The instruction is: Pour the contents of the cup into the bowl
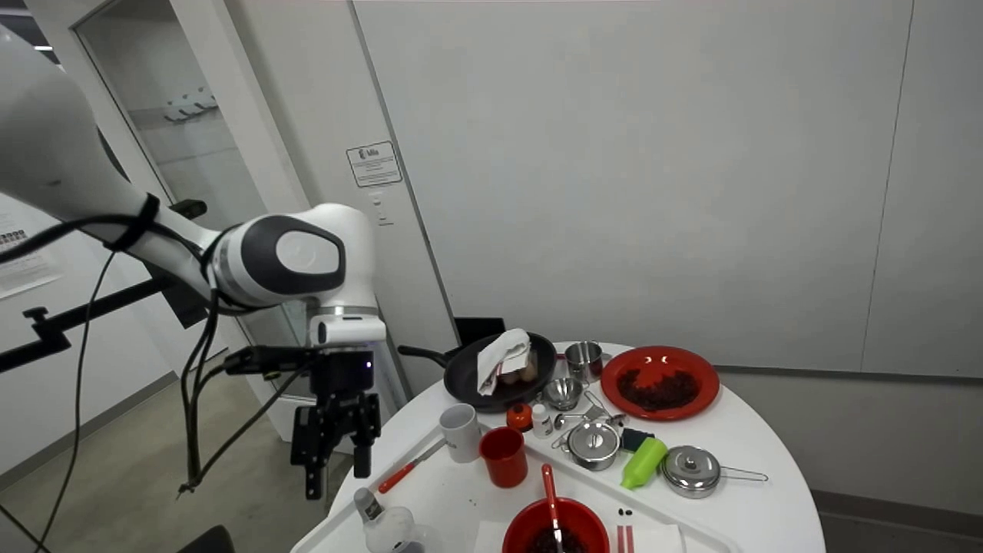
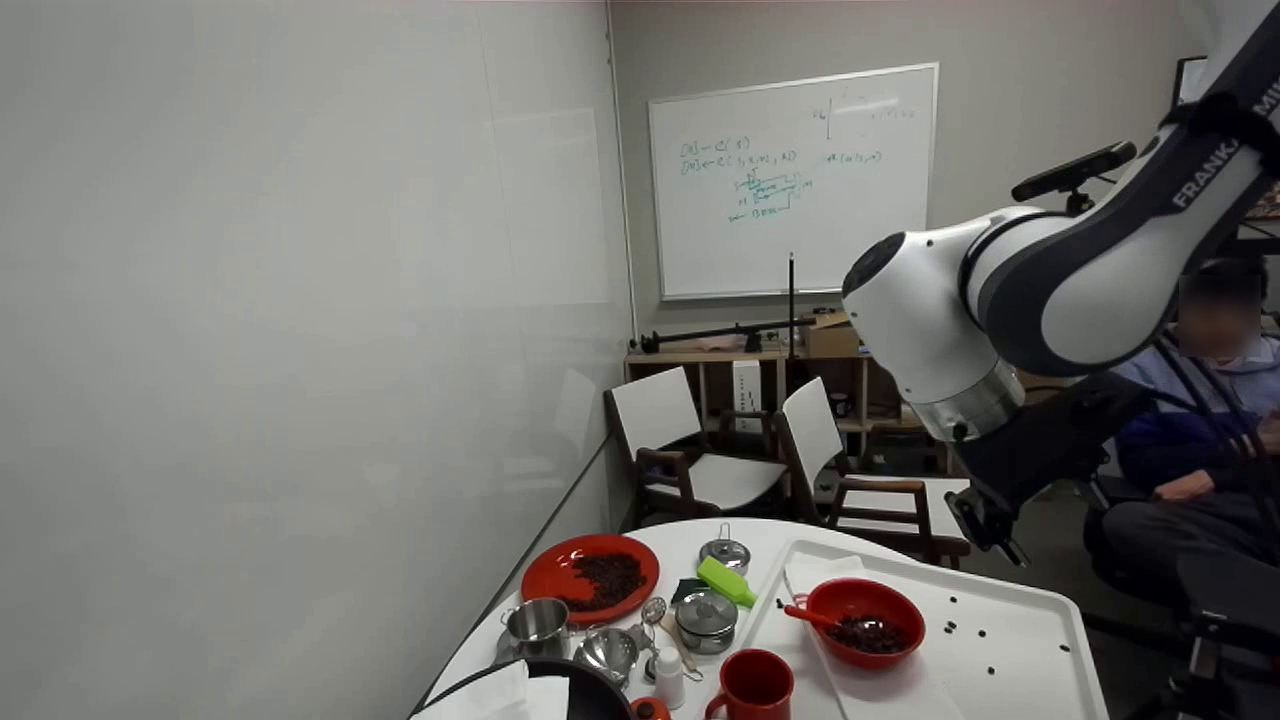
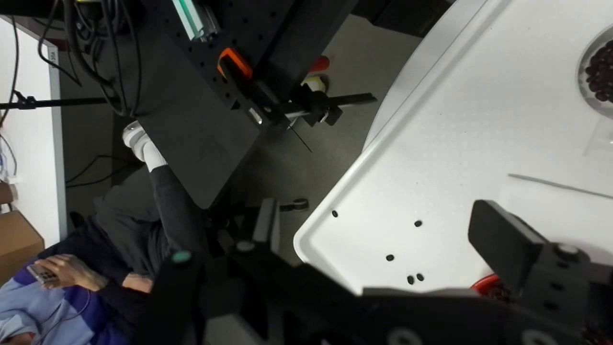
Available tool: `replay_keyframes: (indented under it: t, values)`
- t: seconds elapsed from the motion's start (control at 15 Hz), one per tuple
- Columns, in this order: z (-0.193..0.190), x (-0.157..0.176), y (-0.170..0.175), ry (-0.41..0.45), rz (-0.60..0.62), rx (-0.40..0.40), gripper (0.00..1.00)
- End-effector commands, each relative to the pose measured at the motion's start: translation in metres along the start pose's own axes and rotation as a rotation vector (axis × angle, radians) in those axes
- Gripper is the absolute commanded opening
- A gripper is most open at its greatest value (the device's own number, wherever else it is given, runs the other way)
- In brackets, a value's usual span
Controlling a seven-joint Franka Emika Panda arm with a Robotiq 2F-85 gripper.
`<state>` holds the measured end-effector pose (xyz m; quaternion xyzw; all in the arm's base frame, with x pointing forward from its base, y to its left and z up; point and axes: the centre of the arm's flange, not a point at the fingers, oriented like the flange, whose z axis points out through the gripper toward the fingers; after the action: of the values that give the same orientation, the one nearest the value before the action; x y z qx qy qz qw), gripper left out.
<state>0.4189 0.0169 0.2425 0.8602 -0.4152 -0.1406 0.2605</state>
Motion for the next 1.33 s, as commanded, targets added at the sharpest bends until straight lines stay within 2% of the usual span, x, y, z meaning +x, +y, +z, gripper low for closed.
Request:
replay_keyframes:
  t: [0.0,0.33,0.47,0.8,0.87,1.0,1.27]
  values:
    - [0.024,0.001,-0.031,0.024,0.032,-0.056,1.0]
    - [0.044,-0.01,-0.059,0.029,-0.019,-0.059,1.0]
    - [0.041,-0.013,-0.073,0.038,-0.053,-0.021,1.0]
    - [-0.01,-0.023,-0.081,0.113,-0.108,0.134,1.0]
    - [0.009,-0.023,-0.084,0.088,-0.087,0.078,1.0]
    - [-0.005,-0.024,-0.085,0.108,-0.089,0.11,1.0]
    - [-0.008,-0.024,-0.084,0.112,-0.089,0.116,1.0]
